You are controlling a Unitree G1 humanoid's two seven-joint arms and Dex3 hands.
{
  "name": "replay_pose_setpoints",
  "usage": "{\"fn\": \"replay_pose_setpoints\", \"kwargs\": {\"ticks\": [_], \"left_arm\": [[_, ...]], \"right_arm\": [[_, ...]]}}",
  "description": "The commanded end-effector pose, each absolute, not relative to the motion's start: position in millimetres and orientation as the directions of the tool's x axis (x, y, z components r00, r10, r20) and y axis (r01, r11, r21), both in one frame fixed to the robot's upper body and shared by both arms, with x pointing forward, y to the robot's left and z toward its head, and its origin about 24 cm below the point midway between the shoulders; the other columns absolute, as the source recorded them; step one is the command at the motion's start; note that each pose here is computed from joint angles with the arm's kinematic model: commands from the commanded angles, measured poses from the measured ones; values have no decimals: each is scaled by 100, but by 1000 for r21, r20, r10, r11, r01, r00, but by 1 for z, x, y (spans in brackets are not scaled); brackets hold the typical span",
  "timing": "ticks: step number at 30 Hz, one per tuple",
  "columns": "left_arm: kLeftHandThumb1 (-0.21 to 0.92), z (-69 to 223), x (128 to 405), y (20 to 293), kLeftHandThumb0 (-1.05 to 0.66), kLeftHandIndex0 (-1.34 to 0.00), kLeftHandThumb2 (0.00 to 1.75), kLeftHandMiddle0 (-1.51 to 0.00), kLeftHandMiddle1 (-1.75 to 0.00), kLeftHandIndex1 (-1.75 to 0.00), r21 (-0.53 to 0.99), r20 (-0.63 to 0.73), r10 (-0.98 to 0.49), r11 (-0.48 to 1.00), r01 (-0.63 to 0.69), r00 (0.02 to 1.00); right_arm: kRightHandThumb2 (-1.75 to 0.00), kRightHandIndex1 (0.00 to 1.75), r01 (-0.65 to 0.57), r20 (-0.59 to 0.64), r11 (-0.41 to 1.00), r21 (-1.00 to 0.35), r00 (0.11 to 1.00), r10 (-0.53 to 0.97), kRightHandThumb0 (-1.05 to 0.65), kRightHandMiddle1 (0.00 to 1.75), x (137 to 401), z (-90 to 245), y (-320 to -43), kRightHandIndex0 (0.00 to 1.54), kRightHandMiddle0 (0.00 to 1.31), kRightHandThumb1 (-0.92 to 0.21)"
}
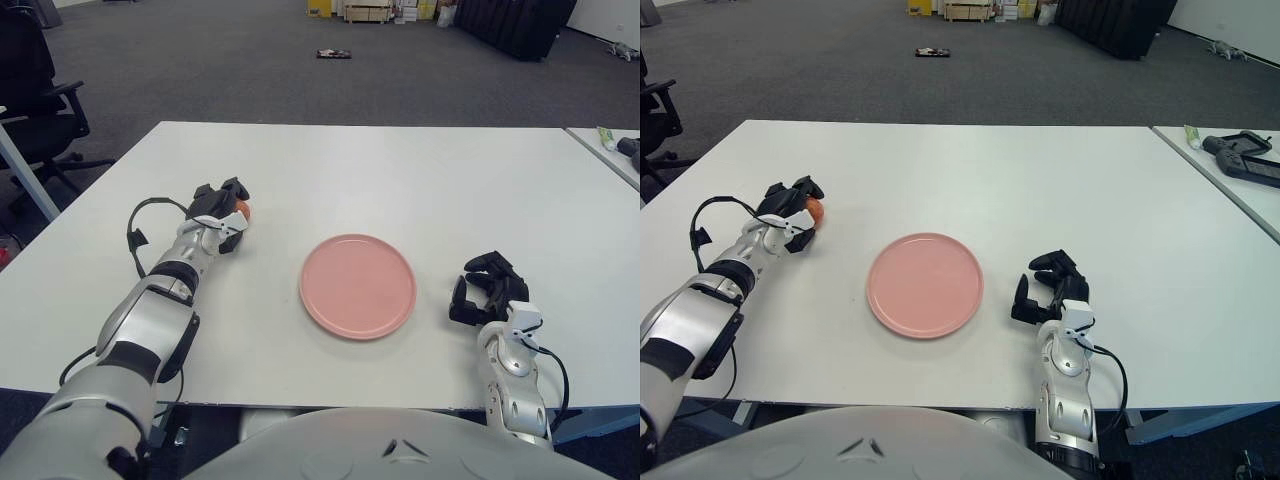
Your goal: Put the apple into the plate.
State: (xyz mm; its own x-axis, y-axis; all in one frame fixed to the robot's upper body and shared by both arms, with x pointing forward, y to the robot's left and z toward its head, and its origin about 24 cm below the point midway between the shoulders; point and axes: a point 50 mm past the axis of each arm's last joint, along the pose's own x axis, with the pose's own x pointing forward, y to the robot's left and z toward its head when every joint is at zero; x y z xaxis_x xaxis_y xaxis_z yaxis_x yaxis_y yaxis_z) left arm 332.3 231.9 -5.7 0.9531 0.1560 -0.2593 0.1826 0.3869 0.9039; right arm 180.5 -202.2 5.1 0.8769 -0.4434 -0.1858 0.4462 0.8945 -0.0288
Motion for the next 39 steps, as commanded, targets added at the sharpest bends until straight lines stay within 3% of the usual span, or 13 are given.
{"fn": "replay_pose_setpoints", "kwargs": {"ticks": [1,17,26,35,39], "left_arm": [[-1,-23,319,233,0,-64,164,-89,-159,-175,881,-328,170,409,236,929],[-1,15,344,232,0,-63,163,-91,-158,-175,883,-148,148,466,63,978],[0,41,348,221,0,-63,163,-90,-158,-175,889,76,32,451,-82,997],[15,60,345,207,0,-52,151,-73,-171,-175,886,194,-49,438,-154,980],[15,69,339,203,0,-52,151,-72,-174,-175,876,255,-89,444,-191,963]], "right_arm": [[-175,175,445,-208,896,-21,874,-439,-1,162,181,2,-201,94,74,9],[-175,175,449,-210,894,-16,872,-442,-1,160,182,1,-200,94,75,10],[-175,175,450,-214,893,-13,871,-442,-1,161,182,0,-200,94,75,10],[-175,175,449,-208,893,-10,873,-442,-1,161,182,0,-199,94,74,10],[-175,175,449,-211,894,-10,873,-441,-1,161,182,-1,-199,93,74,9]]}}
